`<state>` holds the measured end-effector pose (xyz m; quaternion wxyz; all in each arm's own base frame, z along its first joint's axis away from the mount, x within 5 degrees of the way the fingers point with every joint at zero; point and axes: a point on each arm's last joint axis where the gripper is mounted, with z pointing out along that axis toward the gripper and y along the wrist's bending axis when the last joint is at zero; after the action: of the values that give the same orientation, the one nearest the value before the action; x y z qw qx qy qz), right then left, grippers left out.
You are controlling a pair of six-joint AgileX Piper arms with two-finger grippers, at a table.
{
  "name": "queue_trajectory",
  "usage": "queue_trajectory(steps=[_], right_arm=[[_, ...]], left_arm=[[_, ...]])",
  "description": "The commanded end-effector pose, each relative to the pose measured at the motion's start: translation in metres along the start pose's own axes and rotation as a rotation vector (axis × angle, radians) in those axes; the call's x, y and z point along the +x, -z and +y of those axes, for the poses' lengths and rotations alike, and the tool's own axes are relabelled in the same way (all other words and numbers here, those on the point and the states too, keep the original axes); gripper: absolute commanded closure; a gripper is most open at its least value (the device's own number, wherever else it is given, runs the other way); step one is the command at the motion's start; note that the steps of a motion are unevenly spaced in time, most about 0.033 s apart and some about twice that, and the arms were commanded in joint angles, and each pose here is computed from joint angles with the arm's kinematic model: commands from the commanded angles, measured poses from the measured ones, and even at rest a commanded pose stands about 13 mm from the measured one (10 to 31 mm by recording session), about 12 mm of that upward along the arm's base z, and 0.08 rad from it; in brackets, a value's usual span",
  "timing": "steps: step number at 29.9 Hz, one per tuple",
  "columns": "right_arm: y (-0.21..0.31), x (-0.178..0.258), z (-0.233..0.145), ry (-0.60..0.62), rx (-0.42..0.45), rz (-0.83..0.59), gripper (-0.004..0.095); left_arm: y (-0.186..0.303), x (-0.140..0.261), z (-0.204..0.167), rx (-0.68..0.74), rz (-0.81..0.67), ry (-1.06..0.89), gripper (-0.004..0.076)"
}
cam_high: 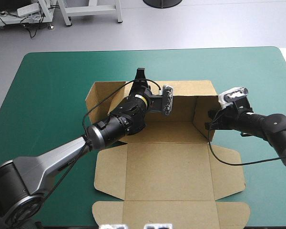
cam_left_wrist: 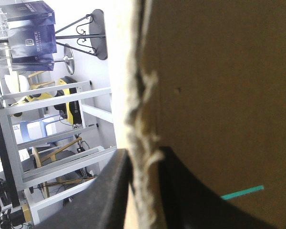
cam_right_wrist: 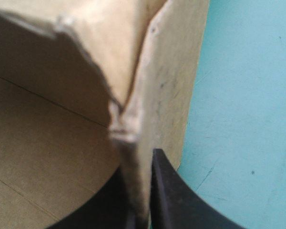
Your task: Fold the box
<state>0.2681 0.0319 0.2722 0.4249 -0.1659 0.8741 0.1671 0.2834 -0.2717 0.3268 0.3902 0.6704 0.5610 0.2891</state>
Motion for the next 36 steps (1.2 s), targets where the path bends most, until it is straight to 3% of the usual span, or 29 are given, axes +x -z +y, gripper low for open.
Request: queue_trajectory(steps=[1, 4, 9, 19, 21, 25, 33, 36], right_arm=[[0.01, -0.013, 0.005, -0.019, -0.015, -0.067, 0.0911], [0.01, -0.013, 0.006, -0.022, -0.022, -0.064, 0.0911], [0.01, -0.012, 0.006, -0.017, -0.022, -0.057, 0.0911], [0.01, -0.012, 0.006, -0.05, -0.028, -0.055, 0.0911], [0.01, -0.011, 0.006, -0.062, -0.031, -0.049, 0.0911], [0.01, -0.013, 0.008, -0.065, -0.05, -0.045, 0.0911], [0.015, -0.024, 0.009, -0.089, -0.063, -0.062, 0.0911], [0.02, -0.035, 0.01, -0.101, -0.065, -0.073, 0.0911]], left_arm=[[0.016, -0.003, 0.016, -0.07, -0.068, 0.023, 0.0393], [0.017, -0.007, 0.018, -0.084, -0.118, 0.088, 0.0283], [0.023, -0.017, 0.023, -0.11, -0.232, 0.221, 0.0308], [0.109, -0.034, 0.061, -0.228, -0.478, 0.372, 0.0456], [0.13, -0.024, 0.069, -0.253, -0.493, 0.413, 0.0519], [0.162, 0.009, 0.081, -0.296, -0.426, 0.479, 0.073], [0.224, 0.062, 0.089, -0.284, -0.44, 0.688, 0.0731], [0.239, 0.084, 0.084, -0.25, -0.375, 0.752, 0.0731]])
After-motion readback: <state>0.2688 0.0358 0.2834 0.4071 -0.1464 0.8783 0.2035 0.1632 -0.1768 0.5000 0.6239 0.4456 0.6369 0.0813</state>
